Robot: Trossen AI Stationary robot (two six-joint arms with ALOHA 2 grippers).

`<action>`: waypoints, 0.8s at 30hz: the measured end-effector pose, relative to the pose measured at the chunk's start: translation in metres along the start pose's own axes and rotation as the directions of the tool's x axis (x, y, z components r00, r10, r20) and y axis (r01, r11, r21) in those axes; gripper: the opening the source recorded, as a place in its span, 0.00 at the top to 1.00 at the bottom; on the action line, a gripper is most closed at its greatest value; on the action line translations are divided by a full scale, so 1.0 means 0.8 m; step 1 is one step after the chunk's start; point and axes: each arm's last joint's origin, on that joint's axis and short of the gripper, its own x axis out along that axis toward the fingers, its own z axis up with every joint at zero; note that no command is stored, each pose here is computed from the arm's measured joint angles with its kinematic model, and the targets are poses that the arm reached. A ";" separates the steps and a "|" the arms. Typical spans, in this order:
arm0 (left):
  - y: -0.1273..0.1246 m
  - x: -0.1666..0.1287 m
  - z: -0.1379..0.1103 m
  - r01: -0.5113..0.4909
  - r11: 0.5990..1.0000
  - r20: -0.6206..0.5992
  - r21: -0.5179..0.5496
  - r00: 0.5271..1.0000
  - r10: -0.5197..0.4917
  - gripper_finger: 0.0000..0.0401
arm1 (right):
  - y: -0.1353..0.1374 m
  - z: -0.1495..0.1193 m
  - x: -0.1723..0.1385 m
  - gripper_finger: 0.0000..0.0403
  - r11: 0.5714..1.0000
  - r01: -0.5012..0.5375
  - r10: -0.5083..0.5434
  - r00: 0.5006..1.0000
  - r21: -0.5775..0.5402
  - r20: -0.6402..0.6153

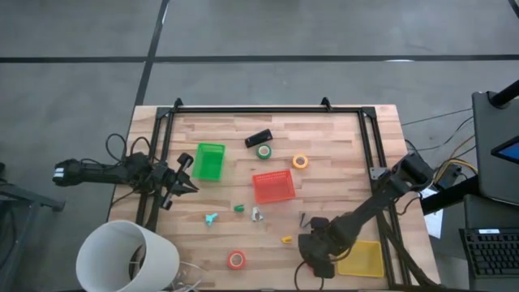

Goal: Pick and place Stapler, Stapler remover, tape
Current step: Put the red tape into the yellow bin

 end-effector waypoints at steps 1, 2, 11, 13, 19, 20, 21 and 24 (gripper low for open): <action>0.000 0.000 0.000 0.000 1.000 0.000 0.000 1.000 0.000 0.94 | 0.002 0.001 0.000 0.50 1.000 -0.003 0.003 1.000 0.007 0.002; 0.000 0.000 0.000 0.000 1.000 0.000 0.000 1.000 0.000 0.94 | 0.003 0.001 0.001 0.50 1.000 -0.006 0.006 1.000 0.012 0.005; 0.000 0.000 -0.001 0.000 1.000 -0.004 -0.002 1.000 0.000 0.94 | 0.007 -0.006 0.019 0.50 0.994 0.023 -0.021 0.999 0.106 -0.029; 0.000 0.000 -0.001 0.000 1.000 -0.009 -0.003 1.000 0.000 0.94 | 0.009 -0.005 0.020 0.50 0.991 0.028 -0.025 0.999 0.128 -0.020; 0.000 0.000 -0.003 -0.001 1.000 -0.020 -0.008 1.000 0.001 0.94 | 0.008 -0.006 0.030 0.52 0.976 0.057 -0.052 0.998 0.212 -0.027; 0.000 0.000 -0.003 -0.001 1.000 -0.022 -0.009 1.000 0.001 0.94 | 0.007 -0.006 0.032 0.53 0.973 0.062 -0.057 0.998 0.224 -0.030; 0.000 0.000 -0.003 -0.001 1.000 -0.022 -0.008 1.000 0.001 0.94 | 0.008 -0.006 0.034 0.54 0.970 0.067 -0.061 0.998 0.235 -0.032; 0.000 0.001 -0.003 -0.001 1.000 -0.023 -0.009 1.000 0.001 0.94 | 0.010 -0.003 0.040 0.57 0.967 0.074 -0.067 0.997 0.242 -0.039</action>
